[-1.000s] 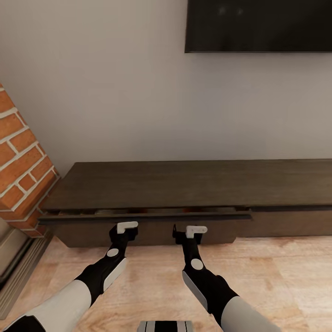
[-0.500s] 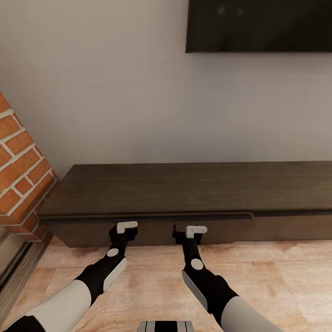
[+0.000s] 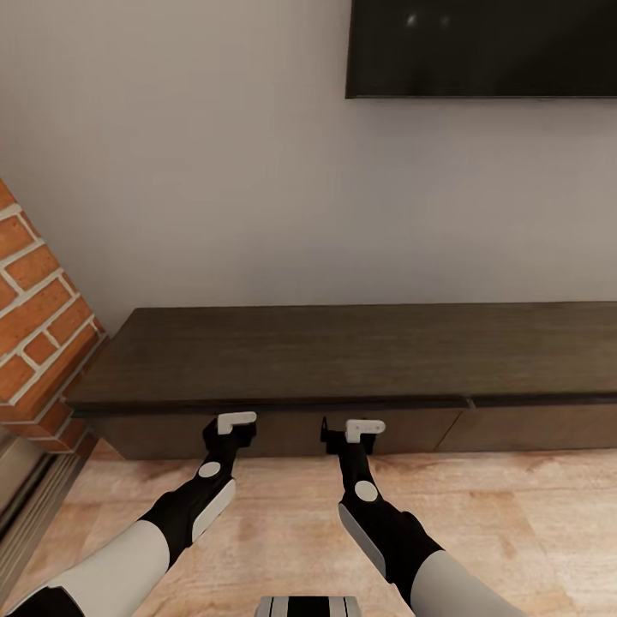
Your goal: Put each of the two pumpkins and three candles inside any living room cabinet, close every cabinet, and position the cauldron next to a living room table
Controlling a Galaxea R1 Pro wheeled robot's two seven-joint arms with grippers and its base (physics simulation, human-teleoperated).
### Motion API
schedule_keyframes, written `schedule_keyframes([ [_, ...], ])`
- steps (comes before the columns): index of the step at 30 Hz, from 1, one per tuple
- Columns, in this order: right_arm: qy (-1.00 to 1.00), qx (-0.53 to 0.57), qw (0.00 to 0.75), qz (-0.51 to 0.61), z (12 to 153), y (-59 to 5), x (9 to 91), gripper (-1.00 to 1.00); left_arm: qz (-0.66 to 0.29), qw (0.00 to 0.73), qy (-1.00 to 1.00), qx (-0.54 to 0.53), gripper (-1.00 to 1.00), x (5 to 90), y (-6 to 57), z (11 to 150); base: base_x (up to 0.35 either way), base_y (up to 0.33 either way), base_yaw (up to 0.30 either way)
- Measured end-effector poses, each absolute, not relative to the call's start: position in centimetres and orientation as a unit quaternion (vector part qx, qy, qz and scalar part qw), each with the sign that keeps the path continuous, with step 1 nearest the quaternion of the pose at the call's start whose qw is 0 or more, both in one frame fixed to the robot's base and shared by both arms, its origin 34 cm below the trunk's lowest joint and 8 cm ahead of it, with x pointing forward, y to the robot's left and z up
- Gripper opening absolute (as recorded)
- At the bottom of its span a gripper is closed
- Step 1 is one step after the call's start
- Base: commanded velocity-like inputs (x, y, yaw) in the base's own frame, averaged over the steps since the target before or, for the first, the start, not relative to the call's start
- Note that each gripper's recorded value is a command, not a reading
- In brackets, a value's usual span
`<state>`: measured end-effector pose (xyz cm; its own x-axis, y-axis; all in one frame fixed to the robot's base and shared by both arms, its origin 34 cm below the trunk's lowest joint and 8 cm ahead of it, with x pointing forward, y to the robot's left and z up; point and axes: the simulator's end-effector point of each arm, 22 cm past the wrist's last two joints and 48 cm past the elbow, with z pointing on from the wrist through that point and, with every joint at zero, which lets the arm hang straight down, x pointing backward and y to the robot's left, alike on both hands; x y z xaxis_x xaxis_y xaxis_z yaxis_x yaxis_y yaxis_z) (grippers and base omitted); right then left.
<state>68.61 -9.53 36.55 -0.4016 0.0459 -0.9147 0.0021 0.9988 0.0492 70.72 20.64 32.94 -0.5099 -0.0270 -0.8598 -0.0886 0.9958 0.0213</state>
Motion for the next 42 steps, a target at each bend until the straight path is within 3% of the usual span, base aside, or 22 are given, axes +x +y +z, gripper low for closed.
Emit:
schedule_keyframes([
  [6, 0.837, 0.014, 0.547, 0.02, 36.5, -9.5, 68.6, 1.0, 0.031, 0.495, 0.868, -0.034, 1.0, 70.8, 20.7, 33.0, -0.072, 0.0, 0.0],
  [21, 0.846, 0.01, 0.533, 0.017, 35.7, -9.6, 68.2, 1.0, 0.03, 0.488, 0.872, -0.032, 1.0, 70.7, 20.6, 32.7, -0.312, 0.0, 0.0],
  [31, 0.932, -0.043, 0.36, -0.023, 29.6, -10.4, 63.9, 1.0, 0.019, 0.358, 0.933, 0.011, 1.0, 68.5, 18.2, 30.8, -0.059, 0.0, 0.0],
  [36, 0.96, -0.003, 0.277, -0.036, 27.6, -13.9, 62.1, 1.0, 0.018, 0.29, 0.956, -0.032, 1.0, 67.3, 20.7, 30.0, -0.001, 0.0, 0.0],
  [42, 0.97, 0.024, 0.238, -0.039, 27.6, -15.8, 61.2, 1.0, 0.024, 0.237, 0.971, -0.033, 1.0, 65.3, 21.9, 29.6, 0.0, 0.0, 0.0],
])
